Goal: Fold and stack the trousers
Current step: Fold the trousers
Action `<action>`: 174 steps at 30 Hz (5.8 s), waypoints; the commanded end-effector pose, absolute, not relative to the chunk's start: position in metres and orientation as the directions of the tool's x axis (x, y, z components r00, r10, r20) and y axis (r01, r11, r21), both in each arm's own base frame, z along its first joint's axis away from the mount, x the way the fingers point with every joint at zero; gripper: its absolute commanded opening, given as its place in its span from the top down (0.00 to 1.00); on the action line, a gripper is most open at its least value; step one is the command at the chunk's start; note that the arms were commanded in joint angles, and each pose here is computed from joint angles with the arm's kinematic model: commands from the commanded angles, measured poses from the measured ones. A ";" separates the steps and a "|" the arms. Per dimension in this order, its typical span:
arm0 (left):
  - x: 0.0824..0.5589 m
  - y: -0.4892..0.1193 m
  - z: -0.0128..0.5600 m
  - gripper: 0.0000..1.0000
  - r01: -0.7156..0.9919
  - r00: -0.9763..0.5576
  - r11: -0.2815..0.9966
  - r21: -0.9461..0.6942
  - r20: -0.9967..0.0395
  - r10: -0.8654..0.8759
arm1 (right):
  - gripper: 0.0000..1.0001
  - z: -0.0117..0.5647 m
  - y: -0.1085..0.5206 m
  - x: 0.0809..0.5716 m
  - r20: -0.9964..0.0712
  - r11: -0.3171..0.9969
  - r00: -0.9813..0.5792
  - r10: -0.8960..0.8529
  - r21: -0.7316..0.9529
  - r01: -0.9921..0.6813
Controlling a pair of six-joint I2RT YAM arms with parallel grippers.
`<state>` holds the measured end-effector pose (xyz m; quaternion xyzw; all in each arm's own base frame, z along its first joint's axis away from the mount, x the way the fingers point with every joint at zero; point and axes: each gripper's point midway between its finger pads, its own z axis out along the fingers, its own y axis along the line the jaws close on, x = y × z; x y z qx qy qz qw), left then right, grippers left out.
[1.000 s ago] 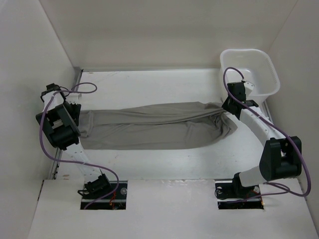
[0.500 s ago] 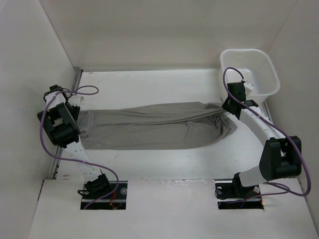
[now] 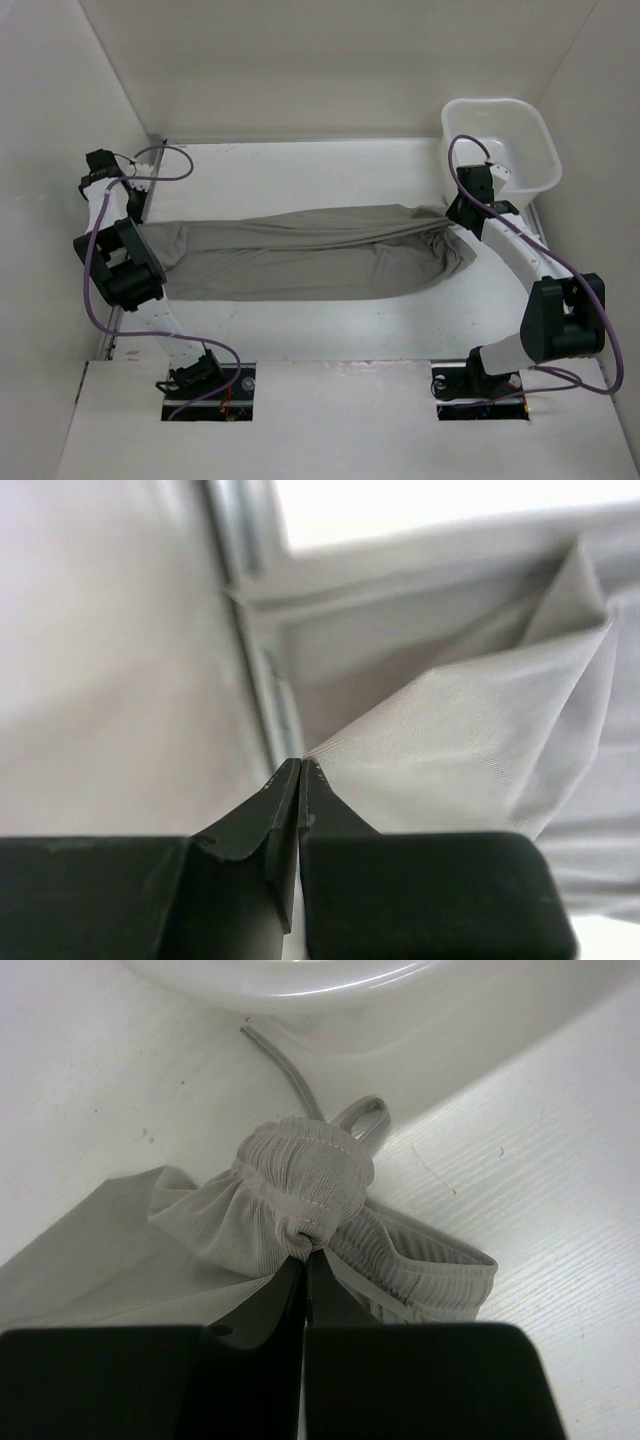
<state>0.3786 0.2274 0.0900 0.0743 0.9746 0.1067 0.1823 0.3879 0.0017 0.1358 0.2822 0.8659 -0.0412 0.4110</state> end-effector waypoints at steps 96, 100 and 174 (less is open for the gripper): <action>0.242 0.240 0.095 0.92 0.034 -0.861 0.876 0.481 -0.431 0.271 | 0.66 0.043 -0.094 0.250 -0.500 0.579 -0.483 0.719 0.046 0.814; 0.242 0.237 0.095 0.92 0.046 -0.859 0.876 0.480 -0.428 0.280 | 0.88 0.041 -0.093 0.251 -0.512 0.584 -0.479 0.712 0.055 0.810; 0.324 0.233 0.076 0.52 0.134 -0.910 0.859 0.494 -0.283 0.305 | 1.00 0.064 -0.137 0.252 -0.503 0.566 -0.495 0.708 -0.015 0.824</action>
